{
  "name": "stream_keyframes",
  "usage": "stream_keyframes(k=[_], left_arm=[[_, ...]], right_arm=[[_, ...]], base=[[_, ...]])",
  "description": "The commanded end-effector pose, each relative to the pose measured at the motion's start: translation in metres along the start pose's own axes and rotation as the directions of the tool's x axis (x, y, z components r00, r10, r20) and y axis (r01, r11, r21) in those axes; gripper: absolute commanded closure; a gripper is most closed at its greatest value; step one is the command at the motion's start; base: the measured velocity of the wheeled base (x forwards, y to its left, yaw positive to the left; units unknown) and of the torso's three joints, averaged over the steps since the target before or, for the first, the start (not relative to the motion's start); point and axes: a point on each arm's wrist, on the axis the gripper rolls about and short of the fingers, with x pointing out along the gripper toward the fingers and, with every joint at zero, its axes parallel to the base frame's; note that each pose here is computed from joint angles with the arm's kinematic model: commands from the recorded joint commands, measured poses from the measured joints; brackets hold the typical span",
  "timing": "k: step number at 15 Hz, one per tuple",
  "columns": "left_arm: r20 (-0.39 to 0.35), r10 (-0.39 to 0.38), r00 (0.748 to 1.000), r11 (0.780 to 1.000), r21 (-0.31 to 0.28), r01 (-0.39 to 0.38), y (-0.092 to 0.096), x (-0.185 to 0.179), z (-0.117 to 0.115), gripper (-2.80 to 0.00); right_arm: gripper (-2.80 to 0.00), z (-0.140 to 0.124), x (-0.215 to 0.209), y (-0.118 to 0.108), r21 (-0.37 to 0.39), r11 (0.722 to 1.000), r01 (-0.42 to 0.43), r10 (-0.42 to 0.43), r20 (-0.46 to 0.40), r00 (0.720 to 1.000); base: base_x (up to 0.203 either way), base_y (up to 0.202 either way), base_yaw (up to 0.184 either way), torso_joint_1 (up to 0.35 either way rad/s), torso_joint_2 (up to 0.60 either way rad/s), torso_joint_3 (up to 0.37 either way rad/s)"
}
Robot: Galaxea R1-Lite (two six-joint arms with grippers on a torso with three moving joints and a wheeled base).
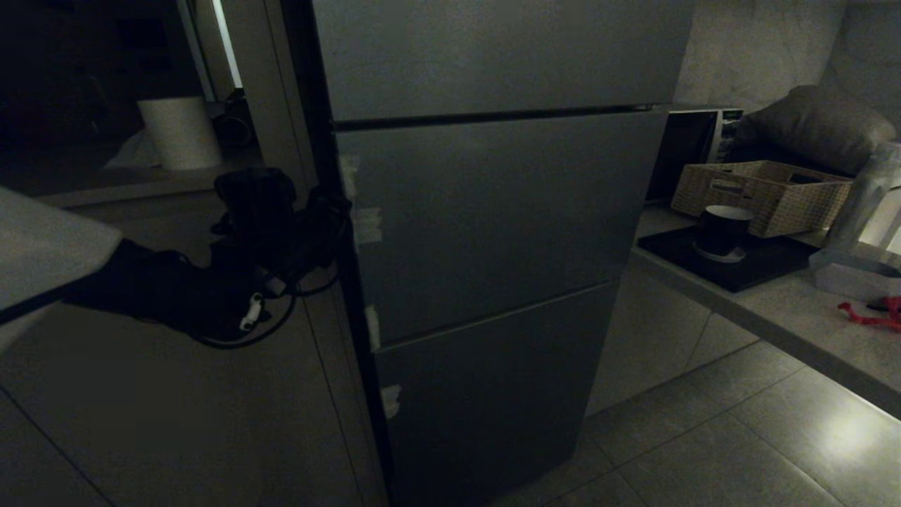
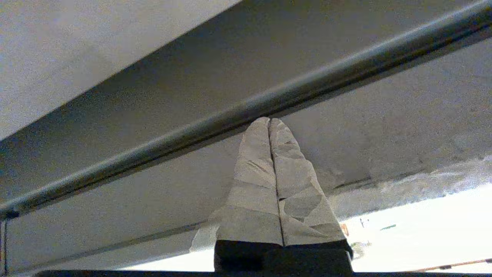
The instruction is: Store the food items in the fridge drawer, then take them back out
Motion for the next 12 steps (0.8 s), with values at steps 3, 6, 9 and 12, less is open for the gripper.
stream_keyframes(k=[3, 6, 9, 12], left_arm=[[-0.055, -0.019, 0.998, 1.000, -0.006, 0.019, -0.007, -0.010, -0.013, 0.00], [-0.071, -0.052, 0.996, 0.999, -0.010, 0.051, -0.022, -0.028, -0.014, 0.00], [-0.098, -0.075, 0.992, 0.997, -0.018, 0.074, -0.034, -0.050, -0.018, 0.00], [-0.154, -0.103, 0.983, 0.995, -0.025, 0.100, -0.046, -0.088, -0.027, 0.00]], right_arm=[[0.00, 0.000, 0.000, 0.000, -0.002, 1.000, -0.001, 0.001, 0.000, 1.000], [0.00, 0.000, 0.000, 0.000, -0.002, 1.000, 0.000, 0.000, 0.000, 1.000], [0.00, 0.000, 0.000, 0.000, -0.002, 1.000, -0.001, 0.001, 0.000, 1.000], [0.00, 0.000, 0.000, 0.000, -0.002, 1.000, -0.001, 0.001, -0.001, 1.000]], base=[[0.000, 0.000, 0.000, 0.000, 0.00, 0.000], [0.000, 0.000, 0.000, 0.000, 0.00, 0.000], [0.000, 0.000, 0.000, 0.000, 0.00, 0.000], [0.000, 0.000, 0.000, 0.000, 0.00, 0.000]])
